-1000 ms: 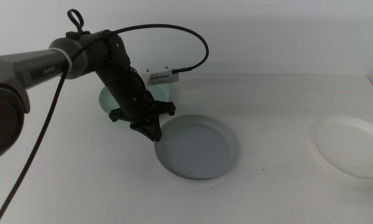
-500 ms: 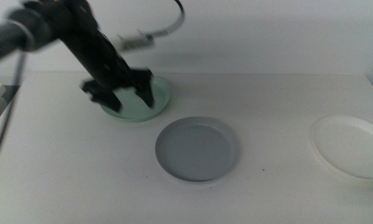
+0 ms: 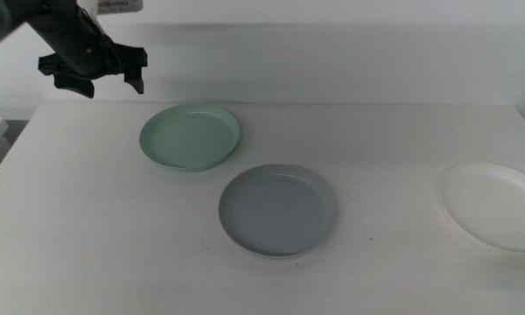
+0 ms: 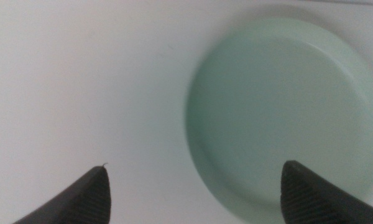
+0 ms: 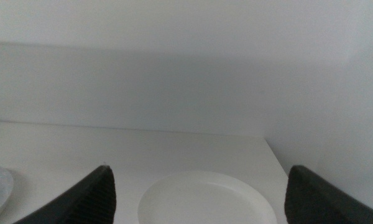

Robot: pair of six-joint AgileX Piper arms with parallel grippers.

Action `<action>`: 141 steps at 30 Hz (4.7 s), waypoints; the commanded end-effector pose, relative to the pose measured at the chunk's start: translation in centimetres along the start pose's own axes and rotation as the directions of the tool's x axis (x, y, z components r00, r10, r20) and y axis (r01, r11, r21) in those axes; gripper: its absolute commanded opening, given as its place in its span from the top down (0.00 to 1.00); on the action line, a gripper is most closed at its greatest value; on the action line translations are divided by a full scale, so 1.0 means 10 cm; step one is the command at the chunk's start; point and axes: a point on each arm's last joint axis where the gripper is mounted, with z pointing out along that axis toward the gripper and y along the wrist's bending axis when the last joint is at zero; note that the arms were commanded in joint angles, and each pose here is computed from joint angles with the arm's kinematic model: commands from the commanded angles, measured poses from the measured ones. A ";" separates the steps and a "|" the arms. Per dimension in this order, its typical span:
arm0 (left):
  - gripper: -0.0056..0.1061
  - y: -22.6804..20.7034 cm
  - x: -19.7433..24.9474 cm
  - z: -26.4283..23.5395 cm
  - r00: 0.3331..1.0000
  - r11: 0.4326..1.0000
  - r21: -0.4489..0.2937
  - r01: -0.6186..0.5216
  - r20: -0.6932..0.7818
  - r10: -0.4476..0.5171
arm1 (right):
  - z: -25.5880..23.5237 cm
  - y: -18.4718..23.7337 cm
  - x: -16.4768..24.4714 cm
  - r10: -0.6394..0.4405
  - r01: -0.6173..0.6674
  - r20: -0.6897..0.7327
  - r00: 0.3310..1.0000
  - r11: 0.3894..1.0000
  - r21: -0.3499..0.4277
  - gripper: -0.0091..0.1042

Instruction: Stack the three bowls on top of each other.

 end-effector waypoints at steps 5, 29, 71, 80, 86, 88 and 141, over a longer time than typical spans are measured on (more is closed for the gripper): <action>0.11 0.10 -0.15 0.60 1.000 1.000 -0.002 -0.025 0.015 0.025 | 0.00 0.00 0.00 -0.007 0.007 0.011 1.000 1.000 0.008 0.18; 0.76 0.14 0.05 1.37 0.995 0.996 0.086 -0.039 -0.087 0.046 | 0.00 0.00 0.00 -0.007 0.007 0.011 1.000 1.000 0.008 0.18; 0.97 -1.21 1.16 0.31 0.994 0.956 0.290 -0.041 -0.083 0.068 | 0.00 0.00 0.00 -0.007 0.007 0.011 1.000 1.000 0.008 0.18; 0.97 -1.23 1.24 0.52 0.986 0.951 0.307 -0.027 -0.147 0.075 | 0.00 0.00 0.00 -0.007 0.007 0.011 1.000 1.000 0.008 0.18; 0.96 -1.24 1.30 0.61 0.977 0.950 0.311 -0.006 -0.199 0.072 | 0.00 0.00 0.00 -0.007 0.007 0.011 1.000 1.000 0.008 0.18; 0.96 -1.24 1.31 0.62 0.977 0.950 0.311 -0.006 -0.201 0.072 | 0.00 0.00 0.00 -0.007 0.007 0.011 1.000 1.000 0.008 0.18; 0.11 -0.68 2.24 -2.82 0.720 0.743 0.281 -0.608 0.590 0.366 | 0.00 0.00 0.00 -0.007 0.007 0.011 1.000 1.000 0.008 0.18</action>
